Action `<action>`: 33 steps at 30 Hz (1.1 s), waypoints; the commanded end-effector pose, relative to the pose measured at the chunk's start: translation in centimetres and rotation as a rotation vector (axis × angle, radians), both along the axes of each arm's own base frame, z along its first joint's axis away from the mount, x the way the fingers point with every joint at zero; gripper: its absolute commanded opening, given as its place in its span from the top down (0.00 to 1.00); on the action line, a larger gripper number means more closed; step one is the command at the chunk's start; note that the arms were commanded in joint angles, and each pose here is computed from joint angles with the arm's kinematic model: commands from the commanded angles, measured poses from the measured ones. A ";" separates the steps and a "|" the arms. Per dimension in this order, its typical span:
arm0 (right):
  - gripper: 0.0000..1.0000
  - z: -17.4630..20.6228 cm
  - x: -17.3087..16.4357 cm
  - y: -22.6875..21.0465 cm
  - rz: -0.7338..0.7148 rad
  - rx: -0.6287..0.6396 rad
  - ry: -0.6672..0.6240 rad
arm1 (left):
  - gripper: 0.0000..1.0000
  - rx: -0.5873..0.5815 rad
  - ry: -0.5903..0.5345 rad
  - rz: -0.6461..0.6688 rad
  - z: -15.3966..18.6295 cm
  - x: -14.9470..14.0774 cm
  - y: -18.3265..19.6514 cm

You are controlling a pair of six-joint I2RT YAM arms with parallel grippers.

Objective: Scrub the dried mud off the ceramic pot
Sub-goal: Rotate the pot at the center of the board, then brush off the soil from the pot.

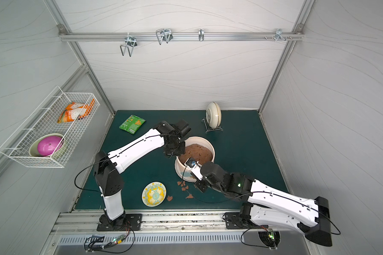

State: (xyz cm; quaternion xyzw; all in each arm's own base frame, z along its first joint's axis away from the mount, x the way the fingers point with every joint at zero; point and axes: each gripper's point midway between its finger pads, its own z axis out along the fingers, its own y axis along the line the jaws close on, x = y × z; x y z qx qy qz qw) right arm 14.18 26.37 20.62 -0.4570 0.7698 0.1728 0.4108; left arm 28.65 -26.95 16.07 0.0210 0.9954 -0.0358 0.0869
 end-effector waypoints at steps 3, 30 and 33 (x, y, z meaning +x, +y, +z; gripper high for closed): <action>1.00 -1.2 1.9 -3.2 -0.180 -0.096 -0.033 | 0.94 -0.060 0.022 -0.144 -0.9 -0.1 -2.9; 1.00 3.7 0.0 1.4 -0.027 0.090 -0.083 | 0.95 -0.092 0.045 -0.195 -0.9 -0.5 -3.7; 1.00 2.1 1.1 0.3 -0.092 -0.001 -0.084 | 0.95 -0.093 0.046 -0.200 -0.9 -0.6 -3.7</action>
